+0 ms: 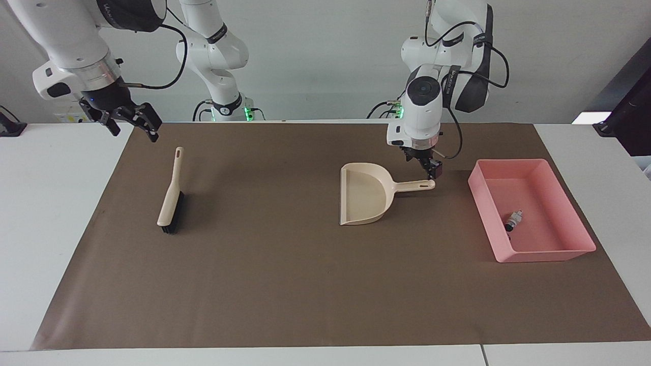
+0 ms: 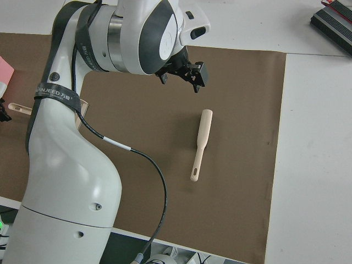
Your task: Clean e-waste and dump in bin
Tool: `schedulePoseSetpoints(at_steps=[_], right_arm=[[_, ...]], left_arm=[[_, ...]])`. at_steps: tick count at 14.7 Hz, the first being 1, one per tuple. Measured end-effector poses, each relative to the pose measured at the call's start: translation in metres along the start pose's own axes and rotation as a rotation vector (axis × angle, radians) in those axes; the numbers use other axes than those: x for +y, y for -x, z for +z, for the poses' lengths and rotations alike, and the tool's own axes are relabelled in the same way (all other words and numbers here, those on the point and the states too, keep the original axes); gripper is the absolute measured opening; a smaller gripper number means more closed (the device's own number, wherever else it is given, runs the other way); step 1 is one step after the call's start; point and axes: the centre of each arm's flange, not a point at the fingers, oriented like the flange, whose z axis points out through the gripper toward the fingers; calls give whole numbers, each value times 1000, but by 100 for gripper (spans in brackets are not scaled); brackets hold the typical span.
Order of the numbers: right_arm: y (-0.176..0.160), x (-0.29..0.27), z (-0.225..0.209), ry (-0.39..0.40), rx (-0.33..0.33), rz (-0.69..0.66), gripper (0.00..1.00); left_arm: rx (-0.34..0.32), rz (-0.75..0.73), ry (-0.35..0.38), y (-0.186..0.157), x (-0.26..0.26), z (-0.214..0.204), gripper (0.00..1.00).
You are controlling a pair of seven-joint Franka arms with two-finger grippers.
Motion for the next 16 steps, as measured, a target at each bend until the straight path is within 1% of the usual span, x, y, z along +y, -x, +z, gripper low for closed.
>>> schedulePoseSetpoints(at_steps=[2,3,5,7,9,11,14,16], right_arm=[[0,0,0,0,0,0,100],[0,0,0,0,0,0,100],[0,0,0,0,0,0,100],[0,0,0,0,0,0,100],[0,0,0,0,0,0,100],[0,0,0,0,0,0,100],[0,0,0,0,0,0,100],[0,0,0,0,0,0,100]], left_arm=[[9,-261,23,14,-32,-1,98],[25,-354,54,21,-51,-5,98],[82,-497,116,38,-92,-22,98],[152,-608,166,58,-134,-50,98],[206,-680,188,77,-166,-82,98],[234,-716,188,92,-185,-115,98],[246,-731,185,106,-198,-159,98],[224,-731,194,109,-202,-176,98]])
